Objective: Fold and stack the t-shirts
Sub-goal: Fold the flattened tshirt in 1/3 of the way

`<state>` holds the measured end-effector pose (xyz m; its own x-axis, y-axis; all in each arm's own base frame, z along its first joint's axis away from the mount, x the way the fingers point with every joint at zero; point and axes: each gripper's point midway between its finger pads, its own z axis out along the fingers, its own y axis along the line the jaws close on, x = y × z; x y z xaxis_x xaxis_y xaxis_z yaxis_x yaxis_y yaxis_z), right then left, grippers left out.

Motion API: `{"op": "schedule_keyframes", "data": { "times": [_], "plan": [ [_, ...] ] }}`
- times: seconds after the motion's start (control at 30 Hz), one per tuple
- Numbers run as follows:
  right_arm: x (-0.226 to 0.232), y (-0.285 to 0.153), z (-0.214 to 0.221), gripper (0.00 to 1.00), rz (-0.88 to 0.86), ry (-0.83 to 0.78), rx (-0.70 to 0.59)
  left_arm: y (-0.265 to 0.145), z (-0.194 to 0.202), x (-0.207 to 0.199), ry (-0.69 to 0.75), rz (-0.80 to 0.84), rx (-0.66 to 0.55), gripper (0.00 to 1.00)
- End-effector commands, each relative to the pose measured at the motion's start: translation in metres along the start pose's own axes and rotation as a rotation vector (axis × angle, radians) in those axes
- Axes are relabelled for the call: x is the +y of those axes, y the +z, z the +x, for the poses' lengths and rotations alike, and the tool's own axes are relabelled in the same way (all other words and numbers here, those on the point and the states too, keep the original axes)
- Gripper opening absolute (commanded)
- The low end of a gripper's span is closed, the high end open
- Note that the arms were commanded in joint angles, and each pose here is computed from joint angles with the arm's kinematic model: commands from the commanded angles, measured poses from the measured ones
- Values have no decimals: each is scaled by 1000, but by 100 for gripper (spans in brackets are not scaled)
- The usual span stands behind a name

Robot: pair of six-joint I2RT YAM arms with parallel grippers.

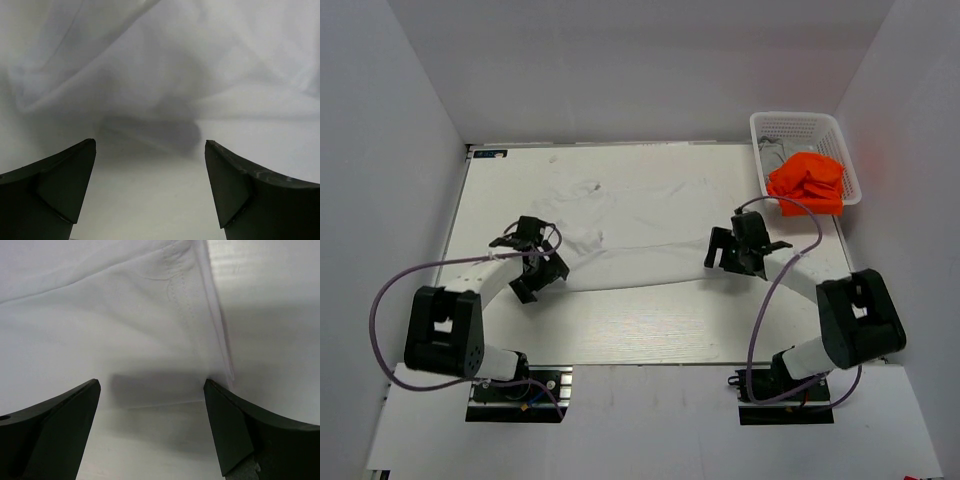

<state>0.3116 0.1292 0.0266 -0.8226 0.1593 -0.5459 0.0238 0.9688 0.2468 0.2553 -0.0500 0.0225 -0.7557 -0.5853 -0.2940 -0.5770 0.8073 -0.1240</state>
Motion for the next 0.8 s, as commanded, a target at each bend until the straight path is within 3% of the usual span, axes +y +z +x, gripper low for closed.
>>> {"op": "schedule_keyframes", "data": {
  "times": [0.0,0.07,0.2,0.3,0.4,0.5,0.53,0.57,0.6,0.63,0.7,0.73,0.77],
  "plan": [
    [-4,-20,39,90,15,-2,84,-20,19,4,4,60,25,100],
    [9,-35,20,90,-22,-23,15,-27,18,7,2,63,10,100],
    [32,-50,-34,90,-81,-69,-164,-53,-32,-16,-43,102,-165,100],
    [48,-59,-84,90,-94,-81,-278,-84,-92,-59,-64,190,-314,100],
    [55,-52,-123,90,-41,-66,-322,-90,-139,-95,-44,249,-377,100],
    [59,-43,-168,90,16,-47,-383,-74,-181,-126,-19,175,-375,100],
    [57,-25,-171,90,53,-51,-353,-90,-214,-143,-30,185,-439,100],
    [59,-27,-187,90,63,-43,-378,-56,-204,-136,-12,112,-375,100],
    [54,-24,-193,90,81,-32,-378,-73,-235,-157,-19,138,-436,100],
    [50,-12,-190,90,99,-36,-344,-29,-233,-155,12,58,-358,100],
    [56,-6,-209,90,67,-37,-357,-37,-268,-187,60,111,-422,100],
    [61,-2,-218,90,59,-41,-366,-4,-269,-192,94,83,-396,100],
    [59,2,-221,90,54,-42,-360,2,-279,-201,114,98,-422,100]
  ]
}}
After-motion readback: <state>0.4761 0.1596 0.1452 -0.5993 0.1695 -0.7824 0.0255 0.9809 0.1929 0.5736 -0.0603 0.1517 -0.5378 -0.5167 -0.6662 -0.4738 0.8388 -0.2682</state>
